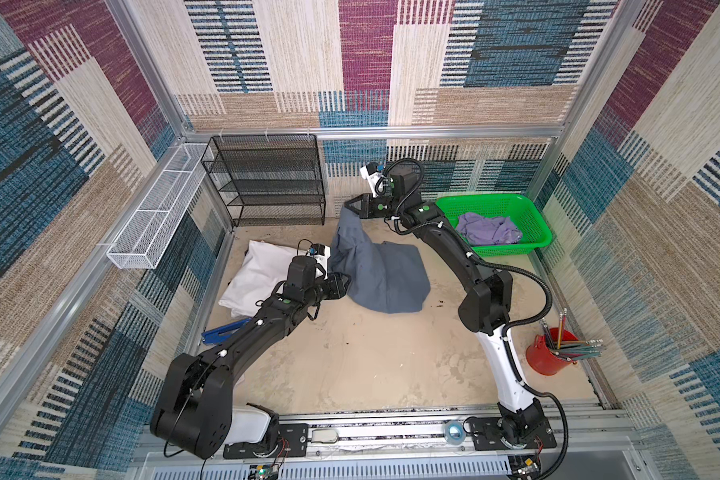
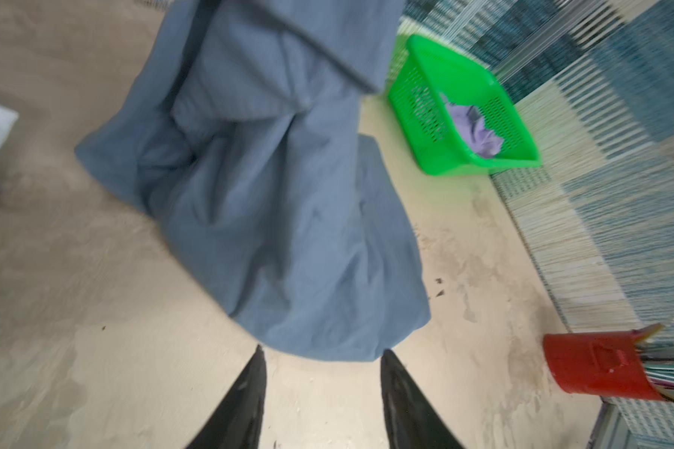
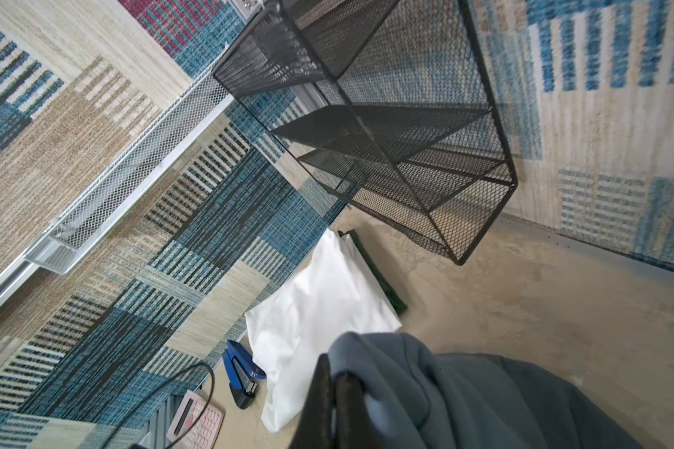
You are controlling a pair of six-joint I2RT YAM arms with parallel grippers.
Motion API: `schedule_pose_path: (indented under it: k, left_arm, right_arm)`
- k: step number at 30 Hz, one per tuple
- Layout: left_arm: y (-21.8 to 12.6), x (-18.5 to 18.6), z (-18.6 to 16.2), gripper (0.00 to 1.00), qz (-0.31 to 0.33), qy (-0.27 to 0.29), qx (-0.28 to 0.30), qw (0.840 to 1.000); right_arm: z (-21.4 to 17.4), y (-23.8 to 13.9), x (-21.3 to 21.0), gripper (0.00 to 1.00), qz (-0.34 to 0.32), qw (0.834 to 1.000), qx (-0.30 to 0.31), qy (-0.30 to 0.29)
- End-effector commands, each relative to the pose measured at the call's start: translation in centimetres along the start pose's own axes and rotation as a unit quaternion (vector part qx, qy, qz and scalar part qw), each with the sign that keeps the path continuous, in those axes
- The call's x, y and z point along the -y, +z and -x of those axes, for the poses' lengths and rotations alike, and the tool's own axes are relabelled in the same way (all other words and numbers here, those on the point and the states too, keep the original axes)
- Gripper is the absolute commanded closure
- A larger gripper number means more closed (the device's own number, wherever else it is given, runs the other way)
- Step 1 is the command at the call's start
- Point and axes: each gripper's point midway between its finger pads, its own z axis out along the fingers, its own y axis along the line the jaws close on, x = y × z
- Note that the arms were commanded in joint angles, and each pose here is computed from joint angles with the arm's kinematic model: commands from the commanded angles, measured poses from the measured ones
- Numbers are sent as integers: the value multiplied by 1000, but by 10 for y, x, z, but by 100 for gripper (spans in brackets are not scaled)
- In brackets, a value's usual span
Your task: Fold and stack the t-shirts
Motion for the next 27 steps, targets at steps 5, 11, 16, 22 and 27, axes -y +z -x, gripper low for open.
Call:
schedule_pose_path:
  k: [5,11,16,22,27]
  left_arm:
    - [-16,30,84,56,-42,23,125,991]
    - [-1,17,99,63,-88,-29,138,986]
    - [6,13,97,63,-98,-47,144,984]
    - [15,6,102,62,-90,-66,151,982]
    - [19,8,109,72,-107,-68,165,978]
  right_arm:
    - [1,-11,-34,100,21,999,1,-28]
    - [0,-14,-56,100,29,999,2,-40]
    - [3,-18,-63,100,29,999,5,-45]
    - [2,-20,-71,100,34,998,1,-49]
    - [1,-20,-72,100,33,998,-1,-50]
